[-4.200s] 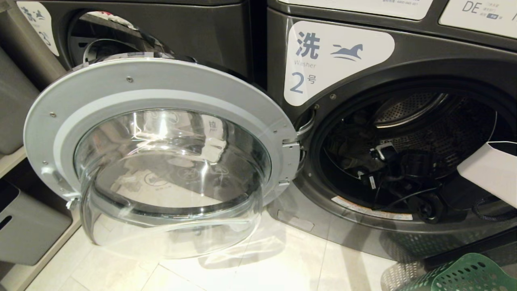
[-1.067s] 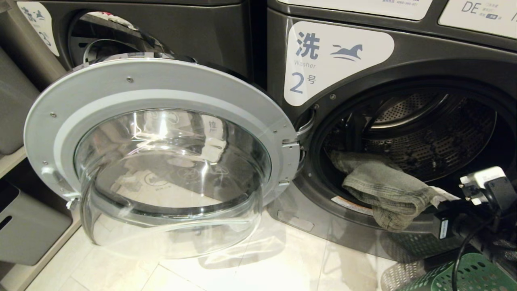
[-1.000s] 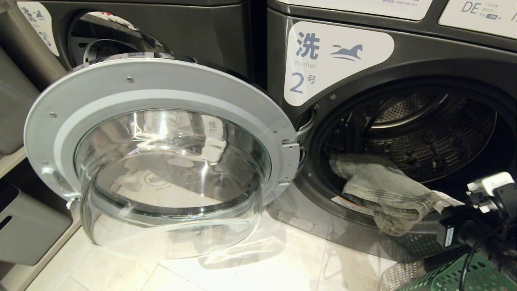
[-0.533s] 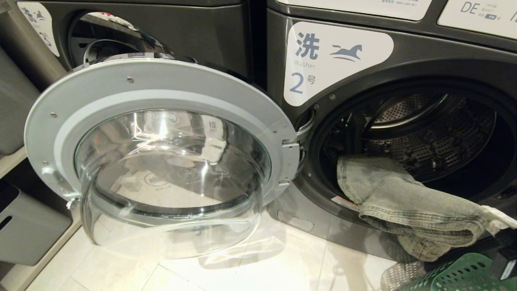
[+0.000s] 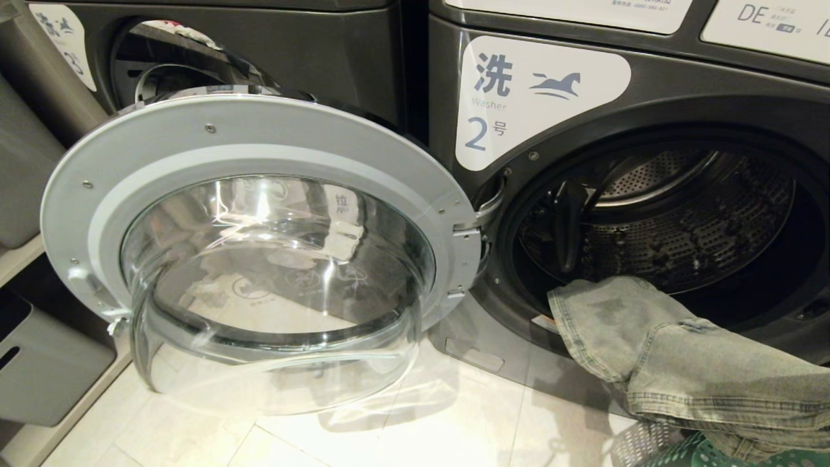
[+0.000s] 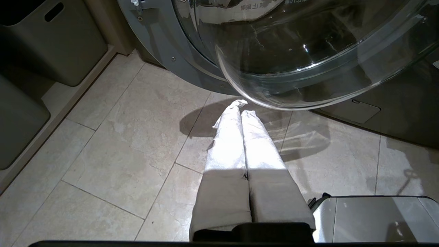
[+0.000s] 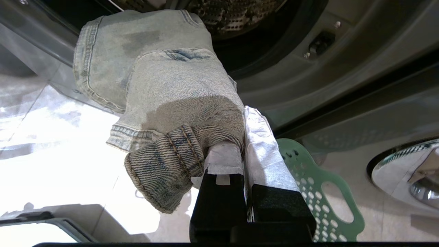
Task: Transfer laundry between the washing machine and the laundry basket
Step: Pick a cloth and place it into the basket
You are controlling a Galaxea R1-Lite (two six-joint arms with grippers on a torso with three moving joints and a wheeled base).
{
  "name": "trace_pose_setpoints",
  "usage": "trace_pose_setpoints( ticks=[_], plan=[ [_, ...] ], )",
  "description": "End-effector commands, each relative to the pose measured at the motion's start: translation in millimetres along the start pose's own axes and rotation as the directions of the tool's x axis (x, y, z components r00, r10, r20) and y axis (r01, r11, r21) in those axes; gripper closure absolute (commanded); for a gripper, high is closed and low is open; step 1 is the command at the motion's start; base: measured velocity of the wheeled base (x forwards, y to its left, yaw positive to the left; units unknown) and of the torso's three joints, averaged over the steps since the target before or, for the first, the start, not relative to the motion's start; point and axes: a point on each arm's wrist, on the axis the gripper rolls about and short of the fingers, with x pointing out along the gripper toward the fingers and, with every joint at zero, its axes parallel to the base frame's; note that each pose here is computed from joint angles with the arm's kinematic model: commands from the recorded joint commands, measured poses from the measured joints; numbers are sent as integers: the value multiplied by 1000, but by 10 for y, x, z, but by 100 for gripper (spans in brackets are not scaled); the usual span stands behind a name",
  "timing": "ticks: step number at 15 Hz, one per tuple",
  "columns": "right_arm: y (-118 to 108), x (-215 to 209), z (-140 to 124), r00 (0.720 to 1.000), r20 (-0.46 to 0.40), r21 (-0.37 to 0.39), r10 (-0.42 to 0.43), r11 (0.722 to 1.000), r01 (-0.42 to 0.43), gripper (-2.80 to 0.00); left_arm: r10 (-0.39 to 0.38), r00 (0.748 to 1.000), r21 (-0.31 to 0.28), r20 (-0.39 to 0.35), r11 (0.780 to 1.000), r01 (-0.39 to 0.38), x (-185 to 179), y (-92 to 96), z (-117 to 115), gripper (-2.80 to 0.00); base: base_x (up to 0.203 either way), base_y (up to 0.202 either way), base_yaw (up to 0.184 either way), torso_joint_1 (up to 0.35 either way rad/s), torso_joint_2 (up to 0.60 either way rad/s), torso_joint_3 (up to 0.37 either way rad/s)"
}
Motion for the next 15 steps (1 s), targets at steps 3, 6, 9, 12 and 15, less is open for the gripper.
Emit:
trace_pose_setpoints(
  ticks=[3, 6, 9, 12, 15],
  plan=[
    [-13, 18, 34, 1000, -9, 12, 1, 1000, -1, 0, 0, 1000, 0, -1, 1000, 0, 1, 0, -4, 0, 0, 0, 0, 0, 0, 0],
    [-8, 102, 81, 998, -38, 28, 48, 999, -47, 0, 0, 1000, 0, 0, 1000, 0, 0, 0, -5, 0, 0, 0, 0, 0, 0, 0],
    [-8, 269, 163, 993, -81, 39, 89, 996, -87, 0, 0, 1000, 0, 0, 1000, 0, 0, 0, -5, 0, 0, 0, 0, 0, 0, 0],
    [0, 321, 221, 984, -72, 54, 163, 986, -159, 0, 0, 1000, 0, 0, 1000, 0, 0, 0, -5, 0, 0, 0, 0, 0, 0, 0],
    [-10, 301, 401, 971, 8, 49, 239, 970, -240, 0, 0, 1000, 0, 0, 1000, 0, 0, 0, -5, 0, 0, 0, 0, 0, 0, 0]
  ],
)
